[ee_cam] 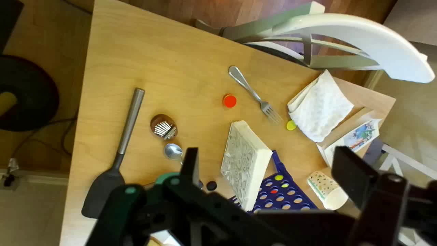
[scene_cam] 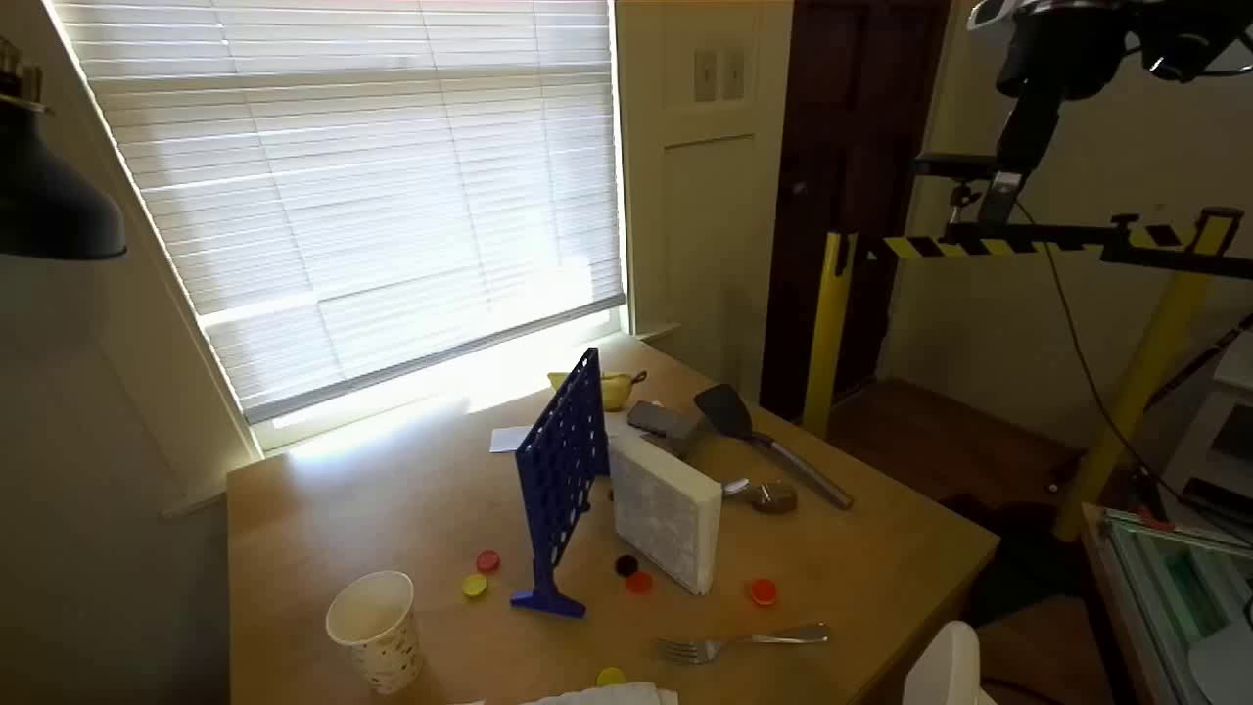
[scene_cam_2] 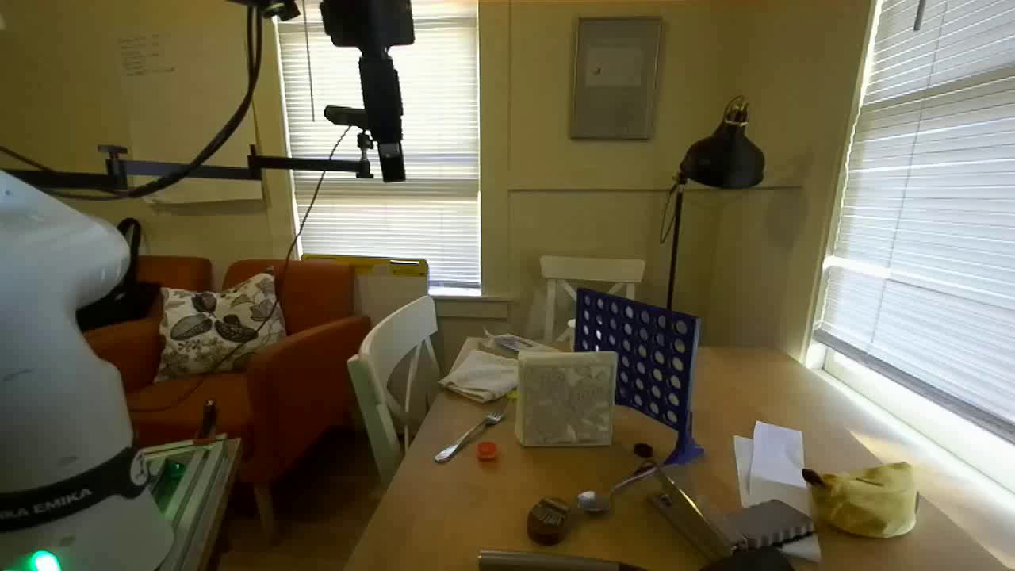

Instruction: Place one napkin on the table.

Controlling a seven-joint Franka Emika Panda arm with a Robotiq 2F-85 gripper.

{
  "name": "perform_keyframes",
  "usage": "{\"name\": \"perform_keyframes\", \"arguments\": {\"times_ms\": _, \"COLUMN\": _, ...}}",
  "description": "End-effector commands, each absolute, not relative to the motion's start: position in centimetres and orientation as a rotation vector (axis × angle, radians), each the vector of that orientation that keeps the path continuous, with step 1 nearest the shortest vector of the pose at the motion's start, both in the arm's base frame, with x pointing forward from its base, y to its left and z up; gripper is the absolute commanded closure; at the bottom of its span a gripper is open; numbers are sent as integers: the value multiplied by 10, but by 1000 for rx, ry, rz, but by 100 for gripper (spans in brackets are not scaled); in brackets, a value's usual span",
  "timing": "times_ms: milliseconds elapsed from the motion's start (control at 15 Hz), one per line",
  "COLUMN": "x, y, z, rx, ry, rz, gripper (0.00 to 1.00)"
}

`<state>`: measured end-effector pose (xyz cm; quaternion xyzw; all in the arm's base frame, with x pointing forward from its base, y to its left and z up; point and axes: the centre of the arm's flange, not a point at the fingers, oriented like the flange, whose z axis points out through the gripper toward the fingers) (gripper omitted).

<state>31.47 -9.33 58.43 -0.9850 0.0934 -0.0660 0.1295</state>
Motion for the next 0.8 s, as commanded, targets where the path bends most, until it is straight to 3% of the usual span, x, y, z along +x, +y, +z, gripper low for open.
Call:
{"name": "perform_keyframes", "arguments": {"times_ms": 0, "x": 315, "y": -93, "z": 584, "rx": -2863, "ry": 271, "rz": -192, "gripper": 0}}
{"name": "perform_keyframes", "arguments": {"times_ms": 467, "x": 315, "y": -93, "z": 584, "rx": -2863, "ry": 271, "rz": -192, "gripper": 0}}
{"name": "perform_keyframes", "arguments": {"times_ms": 733, "x": 345, "y": -83, "z": 559, "rx": -2883, "ry": 344, "rz": -308, "gripper": 0}}
